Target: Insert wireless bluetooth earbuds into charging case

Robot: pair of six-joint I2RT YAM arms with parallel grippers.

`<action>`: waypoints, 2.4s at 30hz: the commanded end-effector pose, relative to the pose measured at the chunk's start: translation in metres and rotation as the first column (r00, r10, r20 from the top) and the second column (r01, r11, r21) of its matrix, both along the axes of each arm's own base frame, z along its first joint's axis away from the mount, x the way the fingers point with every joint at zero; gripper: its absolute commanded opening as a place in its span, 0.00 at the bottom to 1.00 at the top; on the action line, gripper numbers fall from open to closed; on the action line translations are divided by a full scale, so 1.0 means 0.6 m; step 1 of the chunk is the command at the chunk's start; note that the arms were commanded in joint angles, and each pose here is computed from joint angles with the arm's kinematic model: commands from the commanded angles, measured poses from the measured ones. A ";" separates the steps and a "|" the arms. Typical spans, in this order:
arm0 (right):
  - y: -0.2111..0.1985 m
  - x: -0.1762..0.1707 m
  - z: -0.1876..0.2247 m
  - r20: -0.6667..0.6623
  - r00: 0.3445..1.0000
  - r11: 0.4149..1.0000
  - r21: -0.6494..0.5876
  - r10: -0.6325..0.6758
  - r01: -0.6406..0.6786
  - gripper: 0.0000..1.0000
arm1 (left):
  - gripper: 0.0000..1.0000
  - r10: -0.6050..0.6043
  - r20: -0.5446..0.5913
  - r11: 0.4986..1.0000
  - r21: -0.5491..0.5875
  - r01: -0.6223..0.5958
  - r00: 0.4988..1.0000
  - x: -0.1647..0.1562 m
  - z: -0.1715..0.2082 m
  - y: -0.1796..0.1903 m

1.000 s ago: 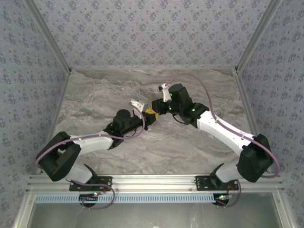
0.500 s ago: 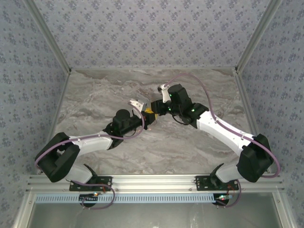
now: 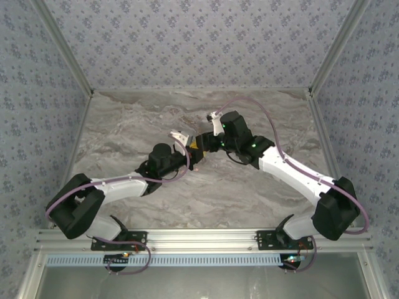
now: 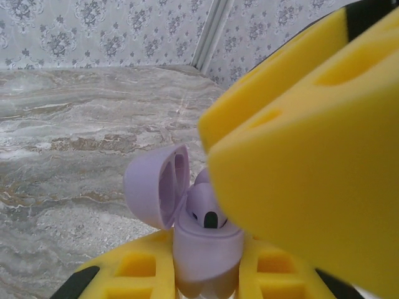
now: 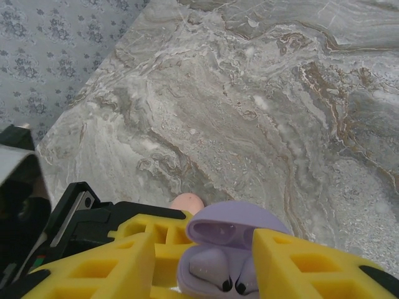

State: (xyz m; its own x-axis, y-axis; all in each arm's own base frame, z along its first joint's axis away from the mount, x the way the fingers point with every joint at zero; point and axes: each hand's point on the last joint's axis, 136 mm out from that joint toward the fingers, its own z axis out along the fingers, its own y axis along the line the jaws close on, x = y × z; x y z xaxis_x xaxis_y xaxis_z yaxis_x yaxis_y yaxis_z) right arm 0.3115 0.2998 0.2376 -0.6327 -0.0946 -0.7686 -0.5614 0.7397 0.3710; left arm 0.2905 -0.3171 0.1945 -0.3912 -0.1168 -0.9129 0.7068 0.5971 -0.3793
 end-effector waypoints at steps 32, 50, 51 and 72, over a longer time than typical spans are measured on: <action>-0.105 0.012 -0.044 -0.221 0.965 0.979 0.179 0.138 -0.099 0.22 | 0.14 -0.372 0.254 0.920 -0.025 0.390 0.893 -0.075 0.120 -0.018; -0.066 -0.009 -0.018 -0.181 0.940 0.931 0.283 0.289 -0.231 0.20 | 0.14 -0.415 0.258 0.902 -0.010 0.432 0.872 -0.089 0.119 -0.028; -0.064 -0.012 -0.016 -0.180 0.938 0.927 0.288 0.297 -0.238 0.20 | 0.14 -0.416 0.257 0.901 -0.010 0.433 0.872 -0.089 0.119 -0.029; -0.059 -0.048 0.017 -0.104 0.921 0.891 0.315 0.377 -0.329 0.20 | 0.14 -0.313 0.178 0.948 -0.007 0.319 0.933 -0.046 0.088 -0.020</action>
State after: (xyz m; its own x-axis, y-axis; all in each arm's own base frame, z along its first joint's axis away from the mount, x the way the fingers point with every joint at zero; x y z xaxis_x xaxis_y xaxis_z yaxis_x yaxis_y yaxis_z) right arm 0.2981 0.2612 0.2382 -0.7361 -0.1006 -0.6694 -0.6439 0.4089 0.6466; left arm 0.2484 -0.3294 0.2383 -0.2629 -0.0220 -0.9646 0.9264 0.2735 -0.2587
